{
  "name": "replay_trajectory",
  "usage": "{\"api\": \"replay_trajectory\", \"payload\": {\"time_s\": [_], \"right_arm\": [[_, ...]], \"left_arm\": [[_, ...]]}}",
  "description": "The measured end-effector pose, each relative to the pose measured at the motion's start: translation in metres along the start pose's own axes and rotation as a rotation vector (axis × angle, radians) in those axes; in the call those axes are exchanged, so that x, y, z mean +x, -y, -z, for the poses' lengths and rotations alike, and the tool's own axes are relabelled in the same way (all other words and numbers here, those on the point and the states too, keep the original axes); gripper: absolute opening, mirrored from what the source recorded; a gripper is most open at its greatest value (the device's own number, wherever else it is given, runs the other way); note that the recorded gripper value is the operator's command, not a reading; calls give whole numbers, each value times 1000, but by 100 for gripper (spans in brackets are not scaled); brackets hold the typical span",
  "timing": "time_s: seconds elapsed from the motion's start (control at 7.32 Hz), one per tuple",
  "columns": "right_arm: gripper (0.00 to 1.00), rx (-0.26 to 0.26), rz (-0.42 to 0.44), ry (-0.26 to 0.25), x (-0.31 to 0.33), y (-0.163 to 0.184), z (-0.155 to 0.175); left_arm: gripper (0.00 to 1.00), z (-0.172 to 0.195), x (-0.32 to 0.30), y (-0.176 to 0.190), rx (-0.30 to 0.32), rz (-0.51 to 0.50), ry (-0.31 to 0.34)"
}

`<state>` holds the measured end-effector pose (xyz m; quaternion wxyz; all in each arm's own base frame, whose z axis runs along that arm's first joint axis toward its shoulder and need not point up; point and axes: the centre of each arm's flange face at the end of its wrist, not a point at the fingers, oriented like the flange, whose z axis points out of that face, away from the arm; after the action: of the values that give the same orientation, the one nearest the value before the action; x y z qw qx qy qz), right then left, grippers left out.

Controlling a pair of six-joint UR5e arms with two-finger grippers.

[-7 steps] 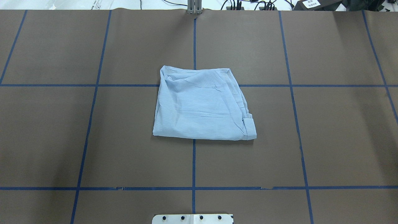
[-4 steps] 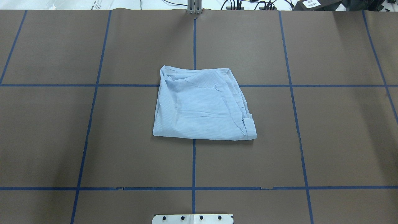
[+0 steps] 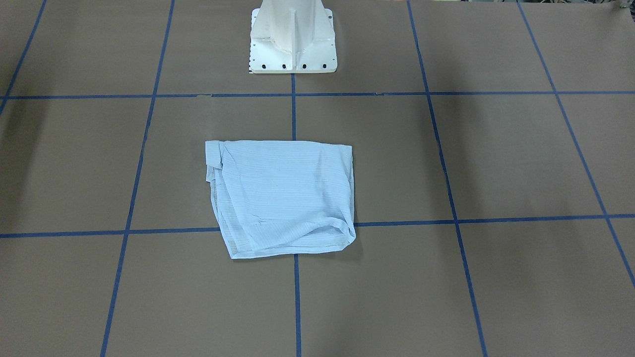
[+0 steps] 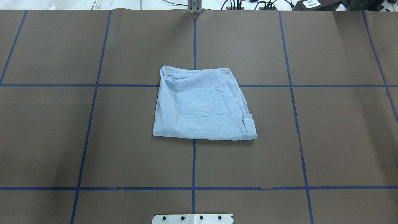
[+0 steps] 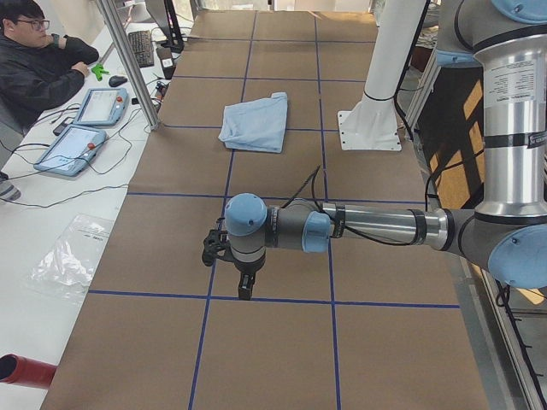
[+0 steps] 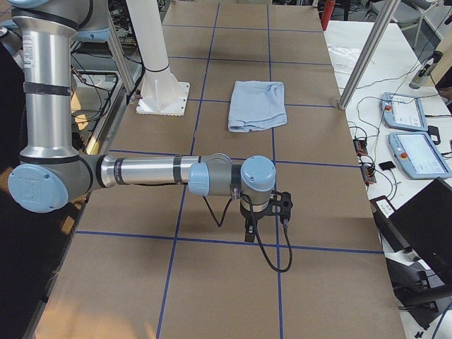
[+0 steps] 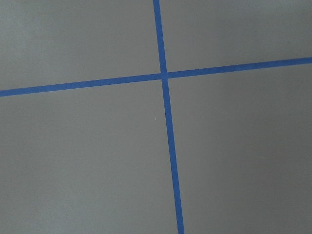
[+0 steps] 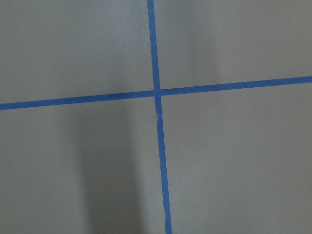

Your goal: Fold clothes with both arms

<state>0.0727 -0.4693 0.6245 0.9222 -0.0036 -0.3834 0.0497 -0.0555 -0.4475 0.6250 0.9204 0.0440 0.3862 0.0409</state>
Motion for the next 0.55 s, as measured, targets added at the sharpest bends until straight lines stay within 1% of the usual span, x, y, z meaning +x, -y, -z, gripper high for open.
{"api": "replay_trajectory", "payload": {"time_s": [0.55], "right_arm": [[100,-4,-4,0,3,-3,-2]], "left_arm": [[100,0,0,0,1,0,1]]}}
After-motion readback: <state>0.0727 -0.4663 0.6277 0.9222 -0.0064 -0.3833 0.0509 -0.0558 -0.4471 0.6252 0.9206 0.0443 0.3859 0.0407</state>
